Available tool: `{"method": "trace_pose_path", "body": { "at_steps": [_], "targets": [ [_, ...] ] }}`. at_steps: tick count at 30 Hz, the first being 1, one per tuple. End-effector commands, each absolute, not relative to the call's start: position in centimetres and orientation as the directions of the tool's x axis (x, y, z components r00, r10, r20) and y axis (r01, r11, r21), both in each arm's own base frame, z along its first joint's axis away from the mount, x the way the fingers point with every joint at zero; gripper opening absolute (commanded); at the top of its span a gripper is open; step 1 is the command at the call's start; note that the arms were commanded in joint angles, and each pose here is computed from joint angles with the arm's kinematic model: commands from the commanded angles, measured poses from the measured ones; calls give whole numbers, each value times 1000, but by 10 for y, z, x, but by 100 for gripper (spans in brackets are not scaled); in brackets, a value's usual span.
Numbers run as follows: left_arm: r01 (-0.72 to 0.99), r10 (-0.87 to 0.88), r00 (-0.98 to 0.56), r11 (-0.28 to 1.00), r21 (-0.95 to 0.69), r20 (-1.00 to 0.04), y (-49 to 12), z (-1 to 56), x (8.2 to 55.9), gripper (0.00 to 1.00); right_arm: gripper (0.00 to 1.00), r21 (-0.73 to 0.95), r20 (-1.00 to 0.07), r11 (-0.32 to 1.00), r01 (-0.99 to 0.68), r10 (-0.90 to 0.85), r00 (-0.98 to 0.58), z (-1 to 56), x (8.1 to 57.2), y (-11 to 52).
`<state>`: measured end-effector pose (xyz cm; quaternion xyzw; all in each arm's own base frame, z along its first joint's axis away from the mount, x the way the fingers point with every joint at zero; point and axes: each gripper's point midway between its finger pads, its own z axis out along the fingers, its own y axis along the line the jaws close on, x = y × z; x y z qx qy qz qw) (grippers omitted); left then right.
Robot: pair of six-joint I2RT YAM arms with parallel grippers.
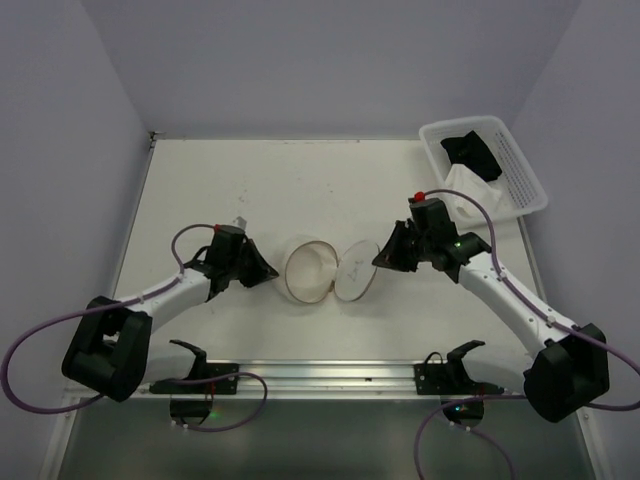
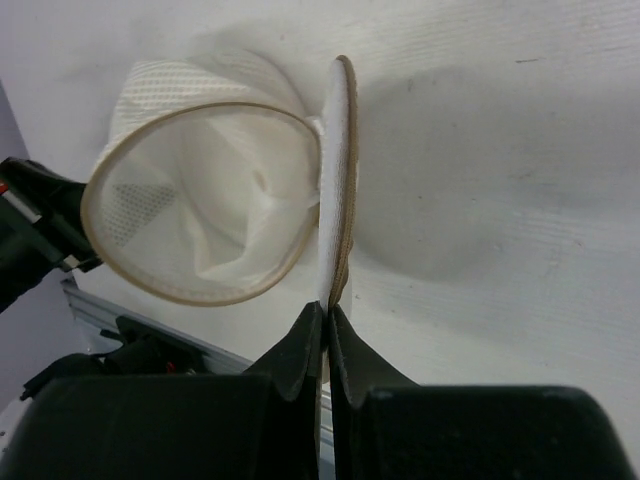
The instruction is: Unzip the laundry bag and remove the bra
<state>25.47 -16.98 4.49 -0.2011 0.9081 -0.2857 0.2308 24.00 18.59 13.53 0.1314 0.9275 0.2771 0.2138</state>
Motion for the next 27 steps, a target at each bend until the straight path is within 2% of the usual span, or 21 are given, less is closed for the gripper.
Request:
{"method": "trace_pose_path", "body": {
  "at_steps": [1, 7, 11, 27],
  "targets": [
    [-165, -471, -816, 745, -646, -334, -193, 63, 269, 0, 3, 624, -332, 781, 28, 298, -895, 165, 240, 206],
    [-164, -445, -842, 749, -641, -305, -211, 52, 265, 0, 3, 659, -342, 750, -63, 225, -912, 186, 248, 239],
    [-133, -437, -839, 741, -658, -323, -223, 58, 272, 0, 3, 671, -355, 732, -114, 182, -917, 199, 254, 260],
    [-134, -419, -857, 744, -655, -300, -237, 43, 267, 0, 3, 710, -320, 667, -226, 19, -947, 192, 253, 344]
  ]
}}
